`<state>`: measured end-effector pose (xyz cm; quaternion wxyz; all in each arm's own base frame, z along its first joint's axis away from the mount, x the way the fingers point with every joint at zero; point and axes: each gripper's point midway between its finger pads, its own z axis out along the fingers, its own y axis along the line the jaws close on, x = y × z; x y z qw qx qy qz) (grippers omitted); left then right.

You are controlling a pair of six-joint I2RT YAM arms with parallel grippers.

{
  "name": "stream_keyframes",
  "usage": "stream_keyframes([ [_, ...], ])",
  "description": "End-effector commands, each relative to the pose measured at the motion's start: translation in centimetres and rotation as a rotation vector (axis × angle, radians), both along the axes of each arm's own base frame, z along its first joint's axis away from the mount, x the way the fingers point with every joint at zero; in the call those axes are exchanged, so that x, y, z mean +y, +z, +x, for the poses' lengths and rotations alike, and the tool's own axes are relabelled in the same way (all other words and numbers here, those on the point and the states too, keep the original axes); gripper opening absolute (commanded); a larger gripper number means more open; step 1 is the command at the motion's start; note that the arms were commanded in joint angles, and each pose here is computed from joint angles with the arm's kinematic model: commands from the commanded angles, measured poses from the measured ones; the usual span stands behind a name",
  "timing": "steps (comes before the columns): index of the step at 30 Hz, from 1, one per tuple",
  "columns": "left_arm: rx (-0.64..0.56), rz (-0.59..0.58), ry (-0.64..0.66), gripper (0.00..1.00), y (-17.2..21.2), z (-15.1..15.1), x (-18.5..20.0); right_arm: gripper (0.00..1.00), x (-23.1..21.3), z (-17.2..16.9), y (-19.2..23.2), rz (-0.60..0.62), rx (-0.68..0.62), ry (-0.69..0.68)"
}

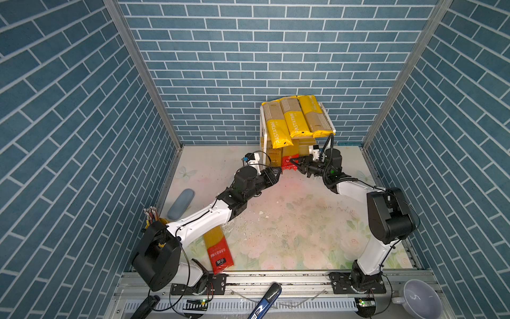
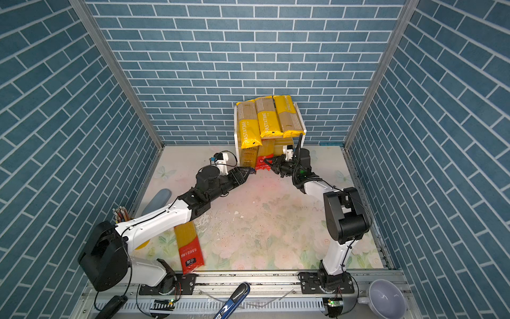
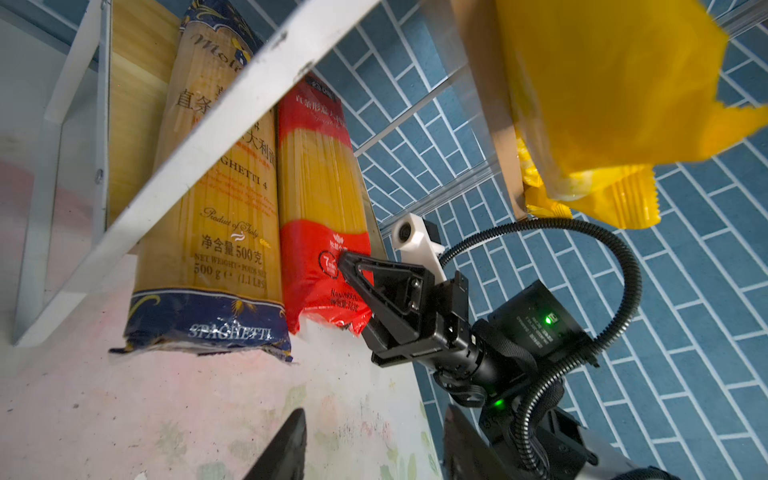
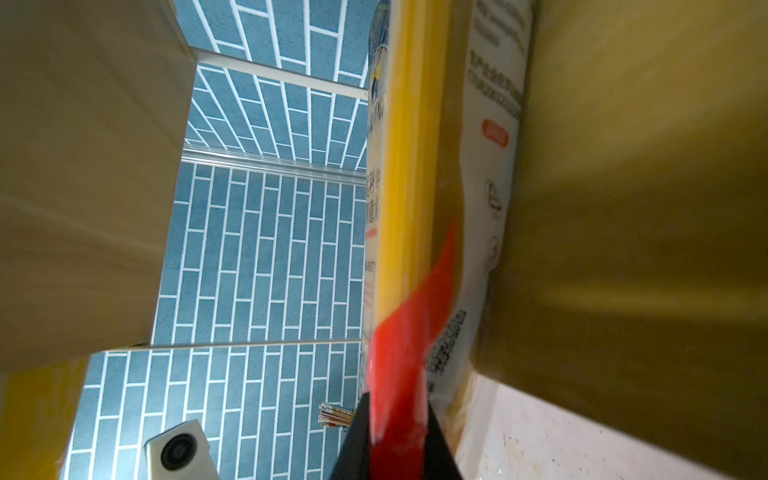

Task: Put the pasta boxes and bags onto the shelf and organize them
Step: 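Carry the upright red bag with both grippers into the shelf's lower tier, then open the left gripper and draw it back while right pushes the bag in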

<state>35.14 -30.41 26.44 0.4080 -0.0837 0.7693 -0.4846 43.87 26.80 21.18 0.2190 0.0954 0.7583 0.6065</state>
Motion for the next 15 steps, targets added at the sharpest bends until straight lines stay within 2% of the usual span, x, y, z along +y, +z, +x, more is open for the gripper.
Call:
stream_keyframes([
  [1, -0.013, 0.034, -0.003, 0.54, -0.2, -0.3, 0.2, 0.00, 0.2, 1.3, 3.3, 0.007, -0.149, -0.006],
  [15, -0.049, 0.101, 0.019, 0.55, -0.4, -2.4, 2.8, 0.00, 1.9, 0.3, 2.1, -0.115, -0.087, 0.054],
])
